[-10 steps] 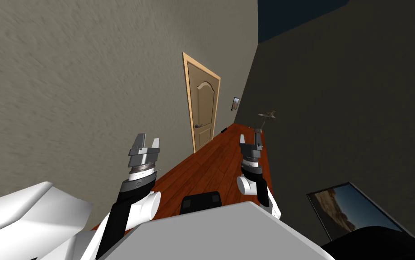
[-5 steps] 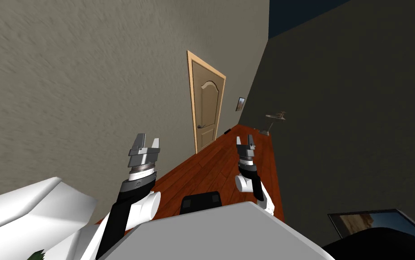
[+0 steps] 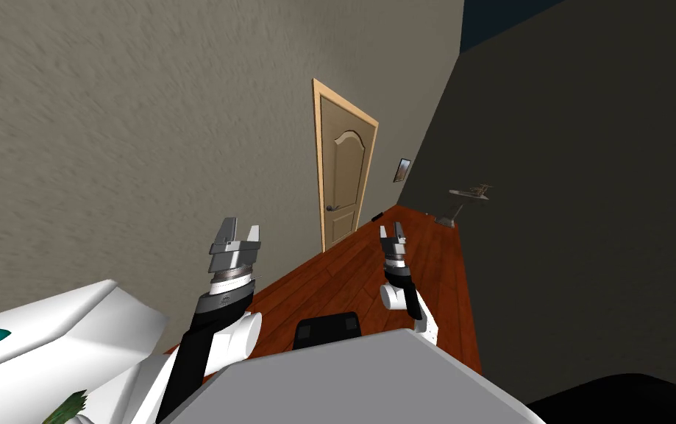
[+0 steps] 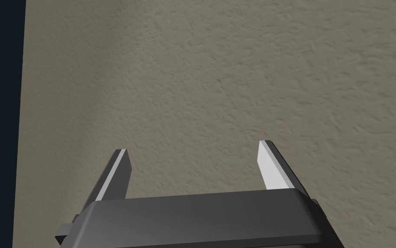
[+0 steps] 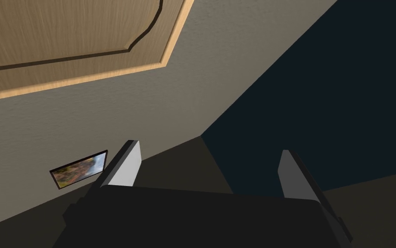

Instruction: Pull the door open

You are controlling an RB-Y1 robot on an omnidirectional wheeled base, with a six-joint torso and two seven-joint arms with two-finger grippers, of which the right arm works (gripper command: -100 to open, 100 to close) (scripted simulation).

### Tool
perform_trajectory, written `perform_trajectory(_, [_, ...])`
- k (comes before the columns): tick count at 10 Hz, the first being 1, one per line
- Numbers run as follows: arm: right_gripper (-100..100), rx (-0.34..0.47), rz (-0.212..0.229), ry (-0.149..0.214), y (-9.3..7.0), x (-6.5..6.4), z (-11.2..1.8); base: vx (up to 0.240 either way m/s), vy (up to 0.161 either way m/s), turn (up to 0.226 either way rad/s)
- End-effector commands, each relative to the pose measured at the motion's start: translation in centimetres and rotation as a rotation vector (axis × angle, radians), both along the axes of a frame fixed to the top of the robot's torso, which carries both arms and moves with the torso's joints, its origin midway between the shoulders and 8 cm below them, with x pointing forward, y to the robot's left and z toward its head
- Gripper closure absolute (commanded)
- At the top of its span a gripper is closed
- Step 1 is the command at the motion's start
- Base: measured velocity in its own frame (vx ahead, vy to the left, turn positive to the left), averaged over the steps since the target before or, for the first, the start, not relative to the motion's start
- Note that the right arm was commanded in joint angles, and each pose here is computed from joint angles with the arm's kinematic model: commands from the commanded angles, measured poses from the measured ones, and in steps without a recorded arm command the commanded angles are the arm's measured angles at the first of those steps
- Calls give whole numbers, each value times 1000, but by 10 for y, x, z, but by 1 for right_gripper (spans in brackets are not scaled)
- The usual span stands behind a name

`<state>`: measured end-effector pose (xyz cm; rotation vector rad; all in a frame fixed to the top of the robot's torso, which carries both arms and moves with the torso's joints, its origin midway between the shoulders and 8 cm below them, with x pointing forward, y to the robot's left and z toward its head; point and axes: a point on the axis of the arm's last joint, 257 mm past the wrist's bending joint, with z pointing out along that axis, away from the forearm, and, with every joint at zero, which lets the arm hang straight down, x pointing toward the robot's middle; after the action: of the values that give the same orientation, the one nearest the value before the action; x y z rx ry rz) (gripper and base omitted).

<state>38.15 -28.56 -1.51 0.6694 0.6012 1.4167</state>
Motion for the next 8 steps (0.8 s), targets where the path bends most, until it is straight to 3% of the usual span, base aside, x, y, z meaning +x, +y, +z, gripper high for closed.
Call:
perform_trajectory(1, [-100,0,3,23,-3,8,-11,83,-40,136])
perform_trajectory(3, [-100,0,5,37,-3,13,-18,62,-36,84])
perform_trajectory(8, [-100,-1,12,116,-8,37,-57,79,-47,136])
